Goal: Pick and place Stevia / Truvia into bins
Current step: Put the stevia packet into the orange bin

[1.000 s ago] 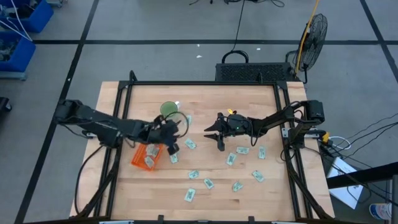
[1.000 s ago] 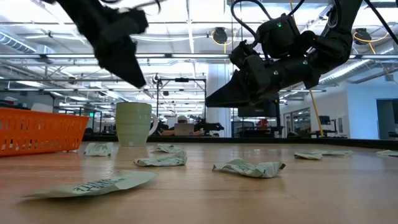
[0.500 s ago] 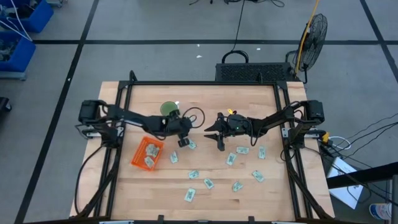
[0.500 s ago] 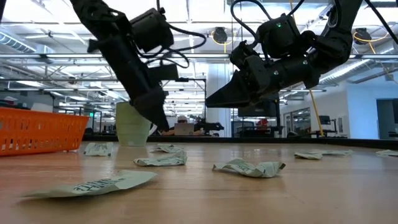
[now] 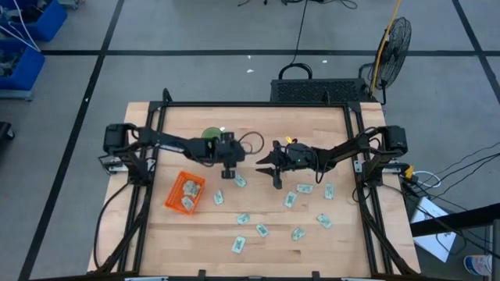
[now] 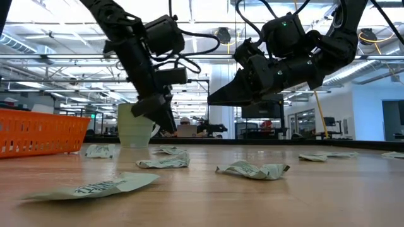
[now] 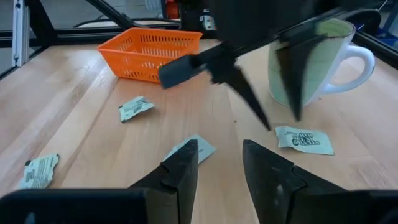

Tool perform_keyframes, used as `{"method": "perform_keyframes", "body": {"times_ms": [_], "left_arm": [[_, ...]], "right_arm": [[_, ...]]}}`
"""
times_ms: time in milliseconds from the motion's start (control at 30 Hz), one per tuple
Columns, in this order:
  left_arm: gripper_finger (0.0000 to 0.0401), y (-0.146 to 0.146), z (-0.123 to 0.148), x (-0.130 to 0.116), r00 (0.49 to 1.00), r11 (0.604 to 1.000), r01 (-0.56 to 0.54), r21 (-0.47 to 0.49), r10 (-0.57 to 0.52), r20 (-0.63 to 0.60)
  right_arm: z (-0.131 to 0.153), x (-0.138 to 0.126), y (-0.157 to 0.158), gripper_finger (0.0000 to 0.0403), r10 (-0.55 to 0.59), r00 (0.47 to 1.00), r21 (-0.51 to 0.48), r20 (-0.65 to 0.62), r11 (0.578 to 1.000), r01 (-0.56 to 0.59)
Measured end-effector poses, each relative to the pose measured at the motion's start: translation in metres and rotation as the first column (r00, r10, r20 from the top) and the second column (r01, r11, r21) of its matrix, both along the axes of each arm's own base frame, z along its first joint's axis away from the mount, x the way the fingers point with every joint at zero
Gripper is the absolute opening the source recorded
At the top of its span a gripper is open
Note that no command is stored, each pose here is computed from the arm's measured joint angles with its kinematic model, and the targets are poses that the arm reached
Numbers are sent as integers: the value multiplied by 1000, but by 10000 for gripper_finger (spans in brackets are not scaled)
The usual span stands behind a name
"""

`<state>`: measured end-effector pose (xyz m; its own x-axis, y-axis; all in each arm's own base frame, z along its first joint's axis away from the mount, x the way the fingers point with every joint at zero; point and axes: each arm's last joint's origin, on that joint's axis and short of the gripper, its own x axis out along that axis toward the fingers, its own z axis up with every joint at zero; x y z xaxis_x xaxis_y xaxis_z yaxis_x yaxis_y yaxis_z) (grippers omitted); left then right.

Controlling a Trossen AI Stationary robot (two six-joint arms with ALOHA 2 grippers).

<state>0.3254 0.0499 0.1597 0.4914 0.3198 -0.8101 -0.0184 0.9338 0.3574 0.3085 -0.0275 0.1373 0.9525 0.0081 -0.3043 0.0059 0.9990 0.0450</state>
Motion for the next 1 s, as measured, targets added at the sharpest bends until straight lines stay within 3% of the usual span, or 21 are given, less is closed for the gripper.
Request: {"method": "perform_keyframes", "body": {"times_ms": [200, 300, 400, 500, 567, 733, 833, 1000], "left_arm": [[133, 18, 8, 9, 999, 998, 32, -49, -33, -19], [133, 20, -4, 16, 990, 996, 68, -52, -74, -118], [133, 21, -17, 22, 951, 994, 112, 18, -102, -291], [133, 24, -18, 30, 924, 990, 85, 113, -36, -380], [133, 26, -15, 35, 923, 991, 79, 105, -33, -383], [133, 28, -13, 40, 941, 993, 104, -47, -113, -319], [133, 33, -14, 38, 947, 990, 75, -120, -109, -302], [133, 39, -17, 34, 948, 995, 8, -98, -38, -316]], "right_arm": [[1, 0, 0, 121, 0, 1000, -1, 7, 1000, 0], [1, 0, 0, 121, 0, 1000, -2, 13, 1000, 0], [2, 1, 0, 121, 0, 1000, -2, 16, 1000, 0], [1, 1, 0, 121, 2, 1000, -1, 15, 1000, -2], [1, 0, 0, 121, 3, 1000, -1, 11, 1000, -3], [1, 0, 0, 121, 3, 1000, 0, 5, 1000, -3], [0, 0, 0, 121, 3, 1000, 1, -1, 1000, -3], [-1, 0, 0, 121, 3, 1000, 1, -8, 1000, -3]]}}
